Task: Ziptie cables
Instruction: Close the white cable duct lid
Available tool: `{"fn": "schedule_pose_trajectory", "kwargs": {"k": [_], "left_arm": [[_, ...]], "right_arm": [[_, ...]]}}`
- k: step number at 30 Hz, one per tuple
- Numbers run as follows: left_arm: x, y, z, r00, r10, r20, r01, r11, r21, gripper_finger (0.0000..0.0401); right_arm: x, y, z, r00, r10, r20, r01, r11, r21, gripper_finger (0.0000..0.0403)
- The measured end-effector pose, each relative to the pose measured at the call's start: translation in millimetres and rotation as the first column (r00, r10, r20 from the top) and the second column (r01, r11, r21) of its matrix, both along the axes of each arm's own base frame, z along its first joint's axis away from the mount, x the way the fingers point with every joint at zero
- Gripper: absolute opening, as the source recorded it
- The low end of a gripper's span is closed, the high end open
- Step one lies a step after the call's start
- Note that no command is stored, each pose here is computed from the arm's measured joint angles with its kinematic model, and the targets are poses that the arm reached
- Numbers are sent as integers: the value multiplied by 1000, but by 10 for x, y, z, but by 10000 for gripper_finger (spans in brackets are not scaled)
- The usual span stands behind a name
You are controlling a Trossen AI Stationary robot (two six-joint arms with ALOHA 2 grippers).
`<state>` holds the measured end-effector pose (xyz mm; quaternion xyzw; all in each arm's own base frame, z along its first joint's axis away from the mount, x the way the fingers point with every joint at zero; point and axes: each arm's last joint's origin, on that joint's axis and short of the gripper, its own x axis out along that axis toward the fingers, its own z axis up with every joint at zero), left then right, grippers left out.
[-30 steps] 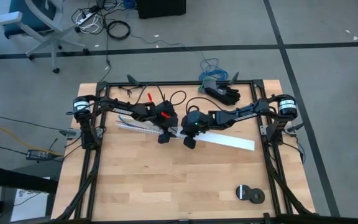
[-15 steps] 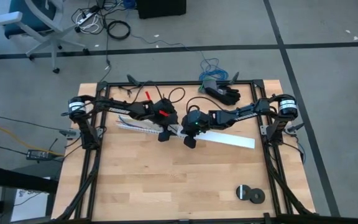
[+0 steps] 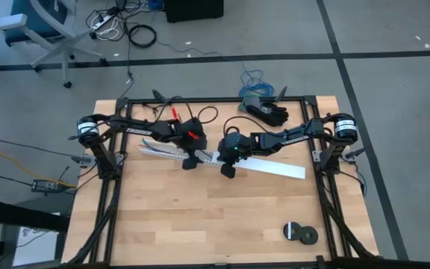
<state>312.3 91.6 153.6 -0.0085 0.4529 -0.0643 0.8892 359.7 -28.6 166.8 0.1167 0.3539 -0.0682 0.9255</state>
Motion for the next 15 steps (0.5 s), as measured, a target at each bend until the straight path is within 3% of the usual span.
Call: {"fn": "schedule_pose_trajectory", "kwargs": {"k": [6,15], "left_arm": [[-129,-40,-182,999,40,-36,-41,998,-37,312],[-151,-47,-249,999,46,28,-45,999,-23,296]], "right_arm": [[-2,-2,-1,1000,6,-3,-6,1000,-2,0],[-3,-30,-1,1000,-5,-1,5,1000,6,0]]}}
